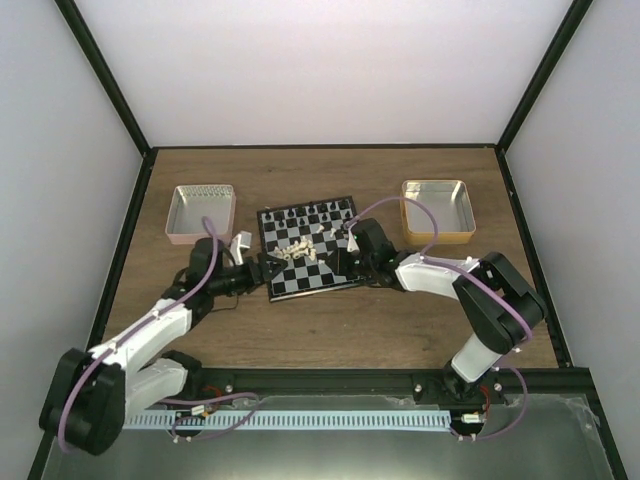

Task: Set up the chess pieces on the board
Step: Place the chess piece on the chessboard.

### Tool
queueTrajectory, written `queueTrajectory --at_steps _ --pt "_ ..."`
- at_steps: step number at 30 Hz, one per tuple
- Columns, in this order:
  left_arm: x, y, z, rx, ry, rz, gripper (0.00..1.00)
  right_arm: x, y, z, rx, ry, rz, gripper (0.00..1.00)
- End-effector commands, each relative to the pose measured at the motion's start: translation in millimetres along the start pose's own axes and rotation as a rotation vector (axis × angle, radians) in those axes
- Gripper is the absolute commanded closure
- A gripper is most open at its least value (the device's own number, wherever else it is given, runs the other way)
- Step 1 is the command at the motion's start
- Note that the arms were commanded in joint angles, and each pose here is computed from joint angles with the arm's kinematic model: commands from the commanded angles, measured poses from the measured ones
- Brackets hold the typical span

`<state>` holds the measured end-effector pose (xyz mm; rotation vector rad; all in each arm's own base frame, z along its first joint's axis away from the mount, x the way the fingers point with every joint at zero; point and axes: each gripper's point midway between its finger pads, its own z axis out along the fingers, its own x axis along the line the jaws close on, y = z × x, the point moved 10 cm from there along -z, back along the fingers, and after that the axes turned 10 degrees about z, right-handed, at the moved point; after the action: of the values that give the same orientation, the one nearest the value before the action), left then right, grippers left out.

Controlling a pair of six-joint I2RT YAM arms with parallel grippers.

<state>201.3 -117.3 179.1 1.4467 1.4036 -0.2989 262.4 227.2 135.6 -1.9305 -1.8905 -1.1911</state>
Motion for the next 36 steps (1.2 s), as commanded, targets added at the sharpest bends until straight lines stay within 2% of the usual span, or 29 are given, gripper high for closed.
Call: queueTrajectory --at_steps 1,5,15,20,32,36 --pt "-13 13 19 -0.053 0.001 -0.015 0.23 14 1 -7 -0.011 0.121 0.01 0.89" --pt "-17 12 33 -0.041 -0.003 -0.032 0.27 18 -2 -10 0.005 0.179 0.006 0.89" --pt "-16 2 64 -0.022 -0.077 -0.115 0.47 32 -14 -17 0.103 0.384 0.043 0.89" --pt "-19 1 68 -0.005 -0.109 -0.111 0.51 37 -14 -20 0.114 0.413 0.055 0.89" --pt "-15 -9 67 0.018 -0.124 -0.126 0.68 40 -13 -21 0.124 0.431 0.078 0.89" --pt "-14 -9 68 0.019 -0.113 -0.116 0.82 40 -13 -20 0.125 0.431 0.078 0.9"
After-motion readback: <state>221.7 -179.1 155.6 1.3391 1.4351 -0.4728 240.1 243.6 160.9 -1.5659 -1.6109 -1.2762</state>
